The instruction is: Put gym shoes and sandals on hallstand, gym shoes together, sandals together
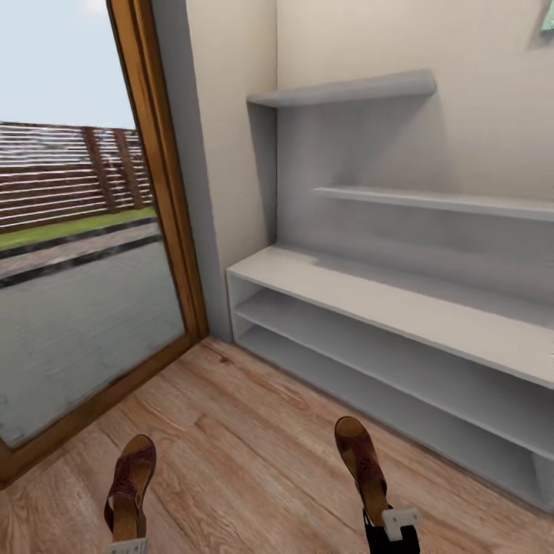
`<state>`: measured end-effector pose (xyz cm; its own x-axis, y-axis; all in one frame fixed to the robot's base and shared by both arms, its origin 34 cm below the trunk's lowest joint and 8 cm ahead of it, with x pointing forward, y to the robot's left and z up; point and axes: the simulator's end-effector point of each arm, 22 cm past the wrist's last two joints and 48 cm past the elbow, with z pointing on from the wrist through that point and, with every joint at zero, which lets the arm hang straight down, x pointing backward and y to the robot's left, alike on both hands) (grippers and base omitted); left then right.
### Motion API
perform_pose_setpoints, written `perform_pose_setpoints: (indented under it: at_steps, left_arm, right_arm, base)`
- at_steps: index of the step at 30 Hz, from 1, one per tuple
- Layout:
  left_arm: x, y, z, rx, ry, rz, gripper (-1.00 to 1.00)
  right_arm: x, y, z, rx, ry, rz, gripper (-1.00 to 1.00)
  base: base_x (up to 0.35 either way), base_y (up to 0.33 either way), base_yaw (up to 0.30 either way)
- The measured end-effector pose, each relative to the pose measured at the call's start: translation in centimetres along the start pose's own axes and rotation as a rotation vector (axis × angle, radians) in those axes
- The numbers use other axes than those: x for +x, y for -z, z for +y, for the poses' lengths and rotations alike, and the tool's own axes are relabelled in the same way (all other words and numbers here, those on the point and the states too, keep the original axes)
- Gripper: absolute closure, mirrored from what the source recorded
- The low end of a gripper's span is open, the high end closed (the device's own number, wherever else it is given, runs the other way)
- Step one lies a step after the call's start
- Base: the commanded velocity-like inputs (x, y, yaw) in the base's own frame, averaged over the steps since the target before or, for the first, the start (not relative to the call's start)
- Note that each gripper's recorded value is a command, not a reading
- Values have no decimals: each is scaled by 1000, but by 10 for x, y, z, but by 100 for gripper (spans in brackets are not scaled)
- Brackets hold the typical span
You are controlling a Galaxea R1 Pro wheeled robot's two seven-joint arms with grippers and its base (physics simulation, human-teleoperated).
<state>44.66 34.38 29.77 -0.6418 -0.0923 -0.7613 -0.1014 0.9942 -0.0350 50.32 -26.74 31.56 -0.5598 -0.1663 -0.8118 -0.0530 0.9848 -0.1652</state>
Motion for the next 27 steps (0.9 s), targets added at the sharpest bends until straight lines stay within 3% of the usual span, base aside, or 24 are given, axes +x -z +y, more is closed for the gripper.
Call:
perform_pose_setpoints:
  at_steps: [27]
  left_arm:
    - [-1,0,0,-1,-1,-2,100]
  right_arm:
    - [0,0,0,0,0,0,100]
  base:
    - [67,307,-267]
